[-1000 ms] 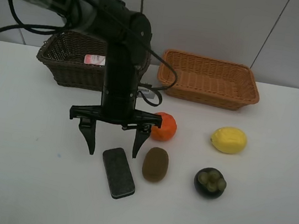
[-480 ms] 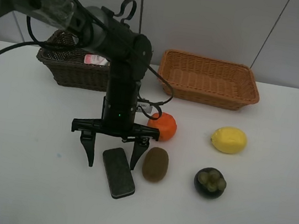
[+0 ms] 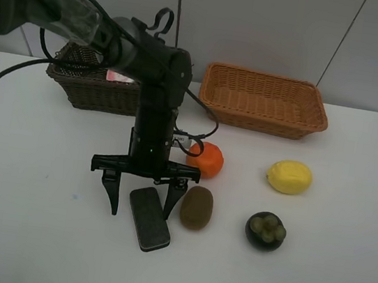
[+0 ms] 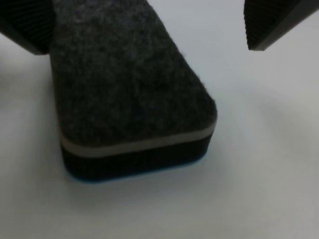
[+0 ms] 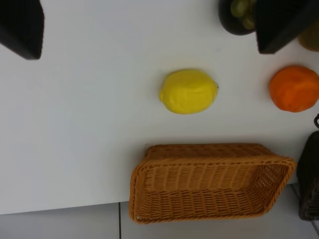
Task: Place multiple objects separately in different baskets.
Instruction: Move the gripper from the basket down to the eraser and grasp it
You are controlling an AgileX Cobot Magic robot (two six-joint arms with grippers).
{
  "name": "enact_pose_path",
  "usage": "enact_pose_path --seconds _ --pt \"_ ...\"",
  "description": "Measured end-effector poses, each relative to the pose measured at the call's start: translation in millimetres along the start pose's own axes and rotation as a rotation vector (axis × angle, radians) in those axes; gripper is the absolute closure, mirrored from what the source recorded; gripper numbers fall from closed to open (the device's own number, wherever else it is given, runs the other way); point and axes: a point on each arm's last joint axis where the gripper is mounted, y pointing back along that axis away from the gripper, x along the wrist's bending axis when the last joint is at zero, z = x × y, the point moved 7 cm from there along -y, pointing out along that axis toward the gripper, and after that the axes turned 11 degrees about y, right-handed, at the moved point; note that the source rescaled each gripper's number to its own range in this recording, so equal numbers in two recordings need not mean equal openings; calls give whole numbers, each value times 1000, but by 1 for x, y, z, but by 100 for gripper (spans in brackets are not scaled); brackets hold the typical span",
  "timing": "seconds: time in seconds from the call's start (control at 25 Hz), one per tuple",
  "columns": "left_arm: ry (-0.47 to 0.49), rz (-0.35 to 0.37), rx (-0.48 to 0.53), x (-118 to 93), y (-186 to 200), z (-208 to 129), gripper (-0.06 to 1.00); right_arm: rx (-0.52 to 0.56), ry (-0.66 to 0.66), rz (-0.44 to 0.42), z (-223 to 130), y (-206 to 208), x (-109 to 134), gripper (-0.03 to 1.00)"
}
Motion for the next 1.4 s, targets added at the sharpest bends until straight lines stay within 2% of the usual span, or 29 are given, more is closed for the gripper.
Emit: enact_pose_path --seconds 0.64,0.72,0.84,1.16,1.28,1.4 --pt "-35 -29 -30 -7 -10 9 -5 0 0 0 0 0 0 -3" --pt "-39 -37 -42 -8 -9 11 3 0 0 0 0 0 0 -3" --pt "-50 -49 -70 -12 -8 13 33 0 0 0 0 0 0 -3" --pt "-80 -42 -81 -11 -8 14 34 0 0 0 0 0 0 -3" --pt "-146 -48 -93 -12 -4 14 34 0 0 0 0 0 0 -3" --pt "-263 -109 -156 -19 14 15 34 0 0 0 0 0 0 -3"
